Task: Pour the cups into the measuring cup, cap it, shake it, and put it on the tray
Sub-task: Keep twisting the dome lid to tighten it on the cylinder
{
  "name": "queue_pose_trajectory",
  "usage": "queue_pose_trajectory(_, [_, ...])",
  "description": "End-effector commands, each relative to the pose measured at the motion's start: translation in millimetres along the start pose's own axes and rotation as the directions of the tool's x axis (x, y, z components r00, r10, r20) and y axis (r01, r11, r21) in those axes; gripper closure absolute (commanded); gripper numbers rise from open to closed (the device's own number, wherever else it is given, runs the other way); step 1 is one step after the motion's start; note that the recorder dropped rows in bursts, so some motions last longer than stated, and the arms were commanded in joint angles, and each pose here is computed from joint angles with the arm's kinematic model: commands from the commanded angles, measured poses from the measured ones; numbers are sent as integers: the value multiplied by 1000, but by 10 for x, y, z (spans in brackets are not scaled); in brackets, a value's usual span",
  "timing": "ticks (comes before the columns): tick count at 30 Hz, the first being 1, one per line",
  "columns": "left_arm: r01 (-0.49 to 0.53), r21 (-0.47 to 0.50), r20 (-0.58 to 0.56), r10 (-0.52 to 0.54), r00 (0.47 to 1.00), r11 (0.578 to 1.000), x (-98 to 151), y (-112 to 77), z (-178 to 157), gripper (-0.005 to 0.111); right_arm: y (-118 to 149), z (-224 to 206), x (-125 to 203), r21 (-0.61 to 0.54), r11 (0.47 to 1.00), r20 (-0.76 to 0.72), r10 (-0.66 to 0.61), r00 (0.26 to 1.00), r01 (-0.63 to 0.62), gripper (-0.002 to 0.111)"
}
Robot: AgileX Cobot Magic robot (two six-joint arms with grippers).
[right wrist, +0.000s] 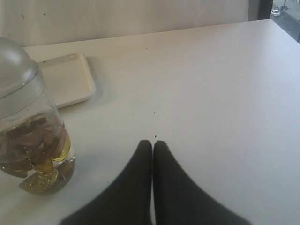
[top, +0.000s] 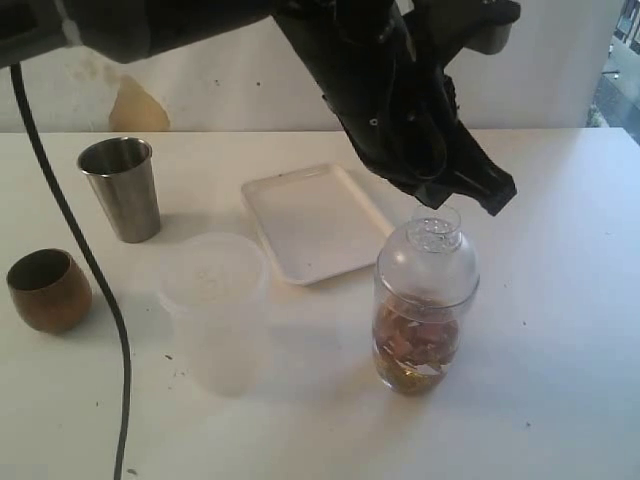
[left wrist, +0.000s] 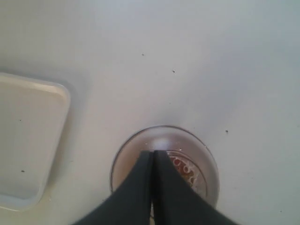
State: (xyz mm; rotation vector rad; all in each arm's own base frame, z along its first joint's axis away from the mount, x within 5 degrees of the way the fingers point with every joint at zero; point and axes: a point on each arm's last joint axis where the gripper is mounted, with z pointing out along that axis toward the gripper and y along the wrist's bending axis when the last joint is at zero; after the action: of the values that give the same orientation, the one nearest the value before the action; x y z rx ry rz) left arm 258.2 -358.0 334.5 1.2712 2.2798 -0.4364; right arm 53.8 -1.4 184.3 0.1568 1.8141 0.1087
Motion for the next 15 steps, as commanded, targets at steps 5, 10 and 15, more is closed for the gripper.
queue_pose_trajectory(5, [27, -1, -41, -27, 999, 1000, 36, 1, 112, 107, -6, 2, 14, 5, 1000, 1, -3, 1000, 3, 108])
queue_pose_trajectory(10, [27, 1, -61, -27, 998, 1000, 55, -3, 92, 107, -6, 2, 14, 5, 1000, 1, -3, 1000, 3, 108])
queue_pose_trajectory(15, [7, 12, 8, -7, 1000, 1000, -7, -108, -51, 107, -6, 2, 14, 5, 1000, 1, -3, 1000, 3, 108])
